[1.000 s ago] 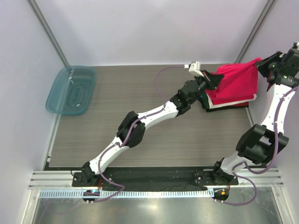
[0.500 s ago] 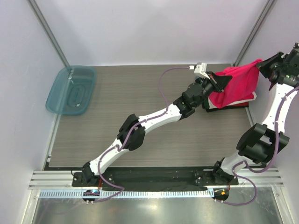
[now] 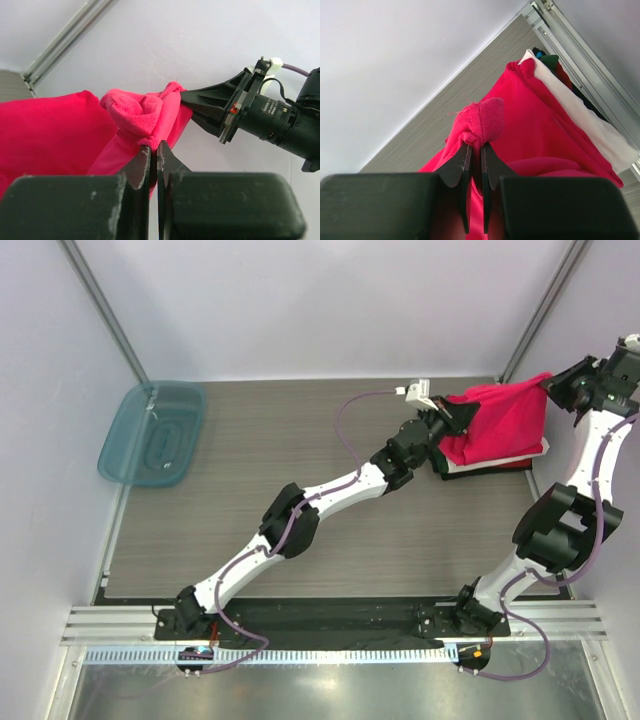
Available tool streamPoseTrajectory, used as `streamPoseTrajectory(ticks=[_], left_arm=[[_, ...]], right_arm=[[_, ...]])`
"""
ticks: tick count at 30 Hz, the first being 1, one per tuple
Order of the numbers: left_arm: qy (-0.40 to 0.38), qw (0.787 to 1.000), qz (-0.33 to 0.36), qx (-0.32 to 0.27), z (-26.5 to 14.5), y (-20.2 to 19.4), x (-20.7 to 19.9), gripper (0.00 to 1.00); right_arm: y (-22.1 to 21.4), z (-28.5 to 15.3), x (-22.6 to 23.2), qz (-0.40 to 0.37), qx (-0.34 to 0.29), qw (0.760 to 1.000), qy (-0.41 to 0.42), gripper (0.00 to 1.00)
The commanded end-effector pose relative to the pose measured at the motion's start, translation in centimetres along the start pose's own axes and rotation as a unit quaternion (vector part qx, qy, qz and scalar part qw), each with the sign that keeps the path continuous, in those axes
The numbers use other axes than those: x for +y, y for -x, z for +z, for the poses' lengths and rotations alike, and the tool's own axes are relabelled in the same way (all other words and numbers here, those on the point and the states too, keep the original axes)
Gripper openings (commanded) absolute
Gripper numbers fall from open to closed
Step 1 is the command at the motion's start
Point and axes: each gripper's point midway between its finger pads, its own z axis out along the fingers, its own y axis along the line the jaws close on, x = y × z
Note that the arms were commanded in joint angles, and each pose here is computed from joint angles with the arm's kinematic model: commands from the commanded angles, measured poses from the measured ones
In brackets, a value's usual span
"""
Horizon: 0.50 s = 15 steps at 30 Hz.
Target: Fold and stack the t-shirts
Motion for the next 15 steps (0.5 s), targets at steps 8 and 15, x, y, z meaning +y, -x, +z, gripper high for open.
streamPoseTrajectory(ticks=[8,15], left_arm=[[0.032,0.989,0.032,-0.138,2.1,9.5,2.8,0.45],[0.083,0.984,0.035,-0.156,2.2,14.6,9.5,0.61]], right_arm=[[5.1,5.0,3.2,0.021,-0.064,0.994,0.084,0.06],[3.9,10.3,3.7,0.013,-0.057,0.993,0.102,0.78]])
